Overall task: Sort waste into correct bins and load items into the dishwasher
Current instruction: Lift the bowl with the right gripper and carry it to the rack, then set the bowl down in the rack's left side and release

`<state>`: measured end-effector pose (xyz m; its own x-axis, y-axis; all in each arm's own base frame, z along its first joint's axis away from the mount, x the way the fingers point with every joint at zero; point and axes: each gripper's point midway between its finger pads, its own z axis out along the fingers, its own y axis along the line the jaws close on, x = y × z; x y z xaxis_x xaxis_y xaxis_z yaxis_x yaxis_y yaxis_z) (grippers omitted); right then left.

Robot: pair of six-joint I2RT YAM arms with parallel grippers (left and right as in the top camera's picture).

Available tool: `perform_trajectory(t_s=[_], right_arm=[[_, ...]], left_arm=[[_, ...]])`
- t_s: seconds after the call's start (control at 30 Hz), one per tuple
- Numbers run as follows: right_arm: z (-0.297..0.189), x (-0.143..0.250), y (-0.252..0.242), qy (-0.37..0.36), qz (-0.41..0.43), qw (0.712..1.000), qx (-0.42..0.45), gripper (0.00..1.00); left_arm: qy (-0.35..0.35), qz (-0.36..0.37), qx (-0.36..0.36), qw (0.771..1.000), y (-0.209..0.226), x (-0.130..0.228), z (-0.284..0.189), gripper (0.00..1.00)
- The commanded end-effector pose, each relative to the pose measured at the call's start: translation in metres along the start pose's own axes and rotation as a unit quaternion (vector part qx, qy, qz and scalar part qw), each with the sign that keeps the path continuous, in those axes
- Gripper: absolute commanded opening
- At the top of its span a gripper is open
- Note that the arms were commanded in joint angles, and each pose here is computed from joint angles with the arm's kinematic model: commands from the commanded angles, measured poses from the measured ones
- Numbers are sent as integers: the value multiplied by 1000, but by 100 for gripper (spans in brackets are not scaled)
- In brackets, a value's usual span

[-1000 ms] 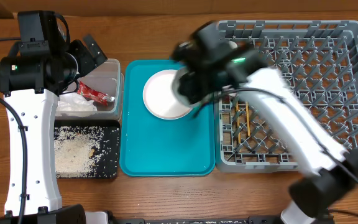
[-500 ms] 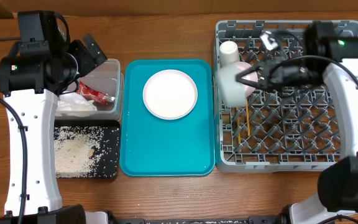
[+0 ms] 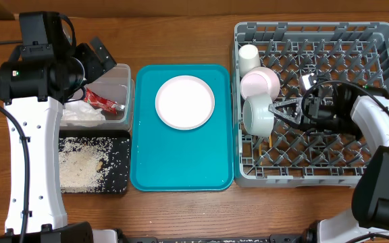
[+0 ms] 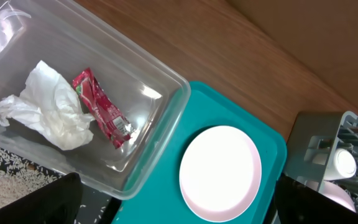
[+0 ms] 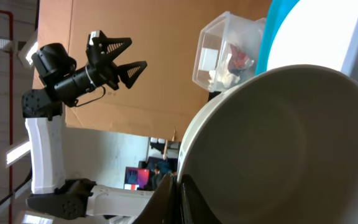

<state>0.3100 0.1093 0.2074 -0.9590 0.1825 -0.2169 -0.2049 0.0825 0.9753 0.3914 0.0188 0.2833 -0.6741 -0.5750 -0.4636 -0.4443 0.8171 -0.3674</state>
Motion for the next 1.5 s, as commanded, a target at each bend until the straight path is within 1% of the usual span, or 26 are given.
perform_trajectory(t_s=[0.0,0.33,0.57,0.83,1.2,1.47], right_arm=[[-9,-7,-1,-32,-19,999,-22,4],[-15,-2,-11,-43,-12,999,-20,4],[-21,-14,-16,-49,45,998,-22,4],[-15,-10,-11,-40,78,996,-25,4],[-5,-20,11,-20,59,998,-27,4],[1,-18,12,-10,37,999,-28,4]], left_arm=[[-13,8,11,1000,-5,-5,-10,100],[-13,8,11,1000,-5,-5,-10,100],[-13,8,11,1000,-5,-5,-10,100],[-13,8,11,1000,-5,-5,-10,100],[-13,8,11,1000,-5,-5,-10,100],[-13,7,11,1000,-5,-5,-10,100]])
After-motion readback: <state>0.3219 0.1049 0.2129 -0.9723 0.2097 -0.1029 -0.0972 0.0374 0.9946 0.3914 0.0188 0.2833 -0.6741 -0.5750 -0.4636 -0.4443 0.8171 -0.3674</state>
